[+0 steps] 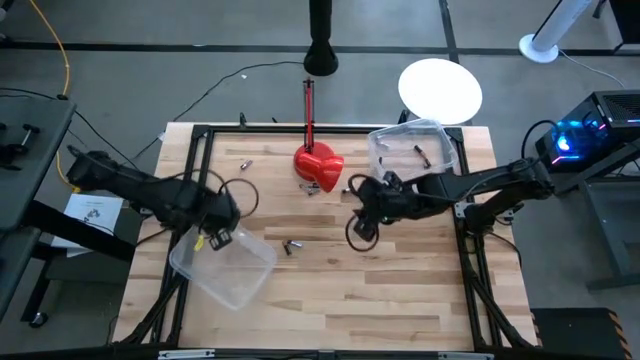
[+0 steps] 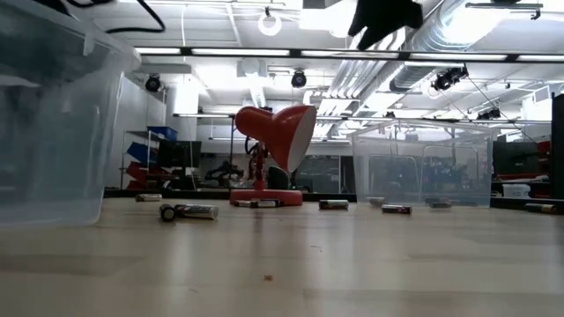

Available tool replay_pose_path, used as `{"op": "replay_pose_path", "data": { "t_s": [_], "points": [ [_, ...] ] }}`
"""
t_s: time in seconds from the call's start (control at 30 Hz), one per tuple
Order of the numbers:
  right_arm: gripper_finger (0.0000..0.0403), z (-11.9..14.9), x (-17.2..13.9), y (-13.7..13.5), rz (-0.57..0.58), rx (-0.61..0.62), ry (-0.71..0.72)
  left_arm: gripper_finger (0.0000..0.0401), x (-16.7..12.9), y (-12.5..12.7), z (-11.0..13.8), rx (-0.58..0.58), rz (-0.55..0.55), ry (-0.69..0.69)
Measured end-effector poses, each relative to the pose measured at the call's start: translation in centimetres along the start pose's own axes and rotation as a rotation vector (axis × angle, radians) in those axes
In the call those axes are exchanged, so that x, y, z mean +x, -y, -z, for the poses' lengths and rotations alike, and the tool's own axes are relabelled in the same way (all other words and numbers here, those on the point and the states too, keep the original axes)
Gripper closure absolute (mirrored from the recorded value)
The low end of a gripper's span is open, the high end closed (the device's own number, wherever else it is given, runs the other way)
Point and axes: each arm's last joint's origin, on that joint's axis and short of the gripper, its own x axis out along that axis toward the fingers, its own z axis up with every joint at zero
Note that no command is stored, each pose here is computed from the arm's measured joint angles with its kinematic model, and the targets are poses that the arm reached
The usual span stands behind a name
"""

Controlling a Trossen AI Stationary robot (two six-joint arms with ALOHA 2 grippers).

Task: Sort batteries
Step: Adjust the bottom transparent bin

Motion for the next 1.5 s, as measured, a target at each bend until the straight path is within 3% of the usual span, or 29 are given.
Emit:
{"op": "replay_pose_path", "data": {
  "t_s": [0.33, 0.53, 0.67, 0.73, 0.9, 1.1, 1.2, 1.3, 1.5],
  "points": [
    [0.0214, 2.3, -1.7, -2.4, 0.031, 0.104, 0.062, 0.0401, 0.5, -5.1, -5.0, -0.064, -0.182, 0.207],
    [0.0214, 2.9, -2.2, -3.1, 0.030, 0.169, 0.099, 0.0401, -0.6, -7.1, -7.8, -0.107, -0.093, 0.356],
    [0.0214, 2.9, -2.3, -3.2, 0.023, 0.176, 0.103, 0.0401, -3.2, -7.5, -7.5, -0.076, -0.090, 0.344],
    [0.0214, 2.8, -2.3, -3.2, 0.019, 0.180, 0.107, 0.0401, -4.7, -7.4, -7.0, -0.095, -0.031, 0.344],
    [0.0214, 2.6, -2.1, -3.0, 0.047, 0.181, 0.131, 0.0401, -6.1, -4.5, -5.1, -0.103, 0.288, 0.301],
    [0.0214, 2.0, -1.7, -2.3, 0.081, 0.158, 0.141, 0.0401, -5.0, 1.4, -2.6, -0.012, 0.422, 0.164],
    [0.0214, 1.6, -1.4, -1.8, 0.099, 0.143, 0.140, 0.0401, -4.9, 4.1, -2.1, 0.009, 0.455, 0.194],
    [0.0214, 1.1, -1.1, -1.3, 0.118, 0.134, 0.140, 0.0401, -4.3, 5.7, -2.1, -0.027, 0.418, 0.231],
    [0.0214, 0.5, -0.7, -0.6, 0.137, 0.103, 0.134, 0.0401, -2.4, 7.9, -2.3, -0.049, 0.361, 0.142]
  ]
}}
